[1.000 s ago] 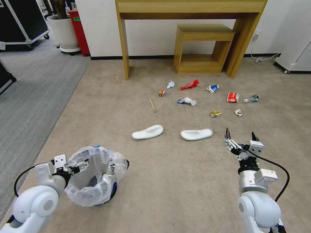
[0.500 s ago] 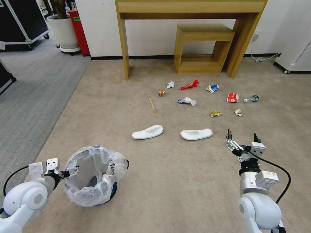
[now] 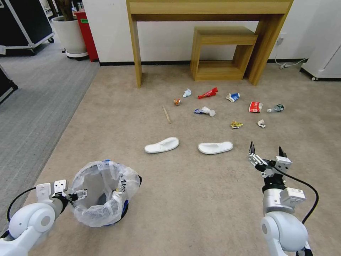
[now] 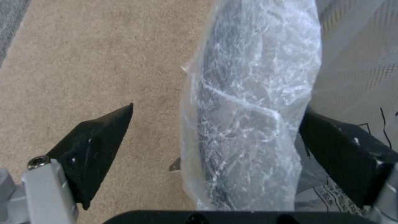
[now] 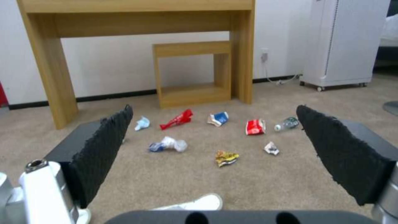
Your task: Pick up the trash bin and place the garbage on the floor into it.
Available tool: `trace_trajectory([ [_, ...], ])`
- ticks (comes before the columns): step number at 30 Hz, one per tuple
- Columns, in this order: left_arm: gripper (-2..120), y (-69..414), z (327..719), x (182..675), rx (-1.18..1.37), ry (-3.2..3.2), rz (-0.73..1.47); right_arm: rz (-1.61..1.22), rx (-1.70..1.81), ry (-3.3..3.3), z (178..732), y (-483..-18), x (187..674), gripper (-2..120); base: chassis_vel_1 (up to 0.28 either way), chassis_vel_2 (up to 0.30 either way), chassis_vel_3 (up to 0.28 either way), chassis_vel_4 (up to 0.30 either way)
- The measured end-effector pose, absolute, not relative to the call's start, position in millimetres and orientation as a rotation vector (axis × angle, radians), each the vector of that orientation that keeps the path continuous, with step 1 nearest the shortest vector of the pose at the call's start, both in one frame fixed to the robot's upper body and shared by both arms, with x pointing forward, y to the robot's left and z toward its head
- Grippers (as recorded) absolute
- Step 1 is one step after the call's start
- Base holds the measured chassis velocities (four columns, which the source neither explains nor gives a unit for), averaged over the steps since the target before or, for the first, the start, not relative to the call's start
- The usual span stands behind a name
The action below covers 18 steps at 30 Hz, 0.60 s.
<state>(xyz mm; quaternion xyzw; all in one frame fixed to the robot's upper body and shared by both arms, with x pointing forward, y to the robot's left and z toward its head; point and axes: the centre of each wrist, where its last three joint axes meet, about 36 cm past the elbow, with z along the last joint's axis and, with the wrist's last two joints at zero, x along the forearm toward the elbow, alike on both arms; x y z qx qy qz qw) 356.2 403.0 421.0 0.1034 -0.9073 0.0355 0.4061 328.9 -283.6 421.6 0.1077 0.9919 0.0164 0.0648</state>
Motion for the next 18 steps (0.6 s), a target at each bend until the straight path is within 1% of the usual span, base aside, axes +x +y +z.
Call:
trace_trajectory([
  [4, 95, 401.4, 420.7, 355.6, 0.260, -2.281, 0.090, 0.050, 0.325, 2.992, 421.4, -283.2, 329.1, 100, 0.000, 0.000, 0.000, 0.000],
  [6, 86, 399.9, 420.0, 354.7, 0.256, -2.277, 0.089, 0.050, 0.326, 2.991, 421.2, -282.9, 329.0, 100, 0.000, 0.000, 0.000, 0.000],
  [7, 86, 399.9, 420.0, 354.7, 0.256, -2.277, 0.089, 0.050, 0.326, 2.991, 421.2, -282.9, 329.0, 100, 0.000, 0.000, 0.000, 0.000],
  [11, 70, 398.9, 417.8, 353.8, 0.254, -2.271, 0.090, 0.047, 0.326, 2.986, 420.8, -282.5, 328.6, 100, 0.000, 0.000, 0.000, 0.000],
  [12, 70, 398.9, 417.8, 353.8, 0.254, -2.271, 0.090, 0.047, 0.326, 2.986, 420.8, -282.5, 328.6, 100, 0.000, 0.000, 0.000, 0.000],
  [13, 62, 399.3, 417.0, 353.7, 0.256, -2.269, 0.090, 0.046, 0.326, 2.985, 420.8, -282.5, 328.6, 100, 0.000, 0.000, 0.000, 0.000],
  [15, 55, 399.9, 415.9, 353.2, 0.258, -2.263, 0.086, 0.045, 0.326, 2.985, 420.5, -282.5, 328.3, 100, 0.000, 0.000, 0.000, 0.000],
  [16, 55, 399.9, 415.9, 353.2, 0.258, -2.263, 0.086, 0.045, 0.326, 2.985, 420.5, -282.5, 328.3, 100, 0.000, 0.000, 0.000, 0.000],
  [18, 43, 400.0, 415.0, 352.2, 0.256, -2.256, 0.083, 0.044, 0.326, 2.984, 420.3, -282.6, 328.0, 100, 0.000, 0.000, 0.000, 0.000],
])
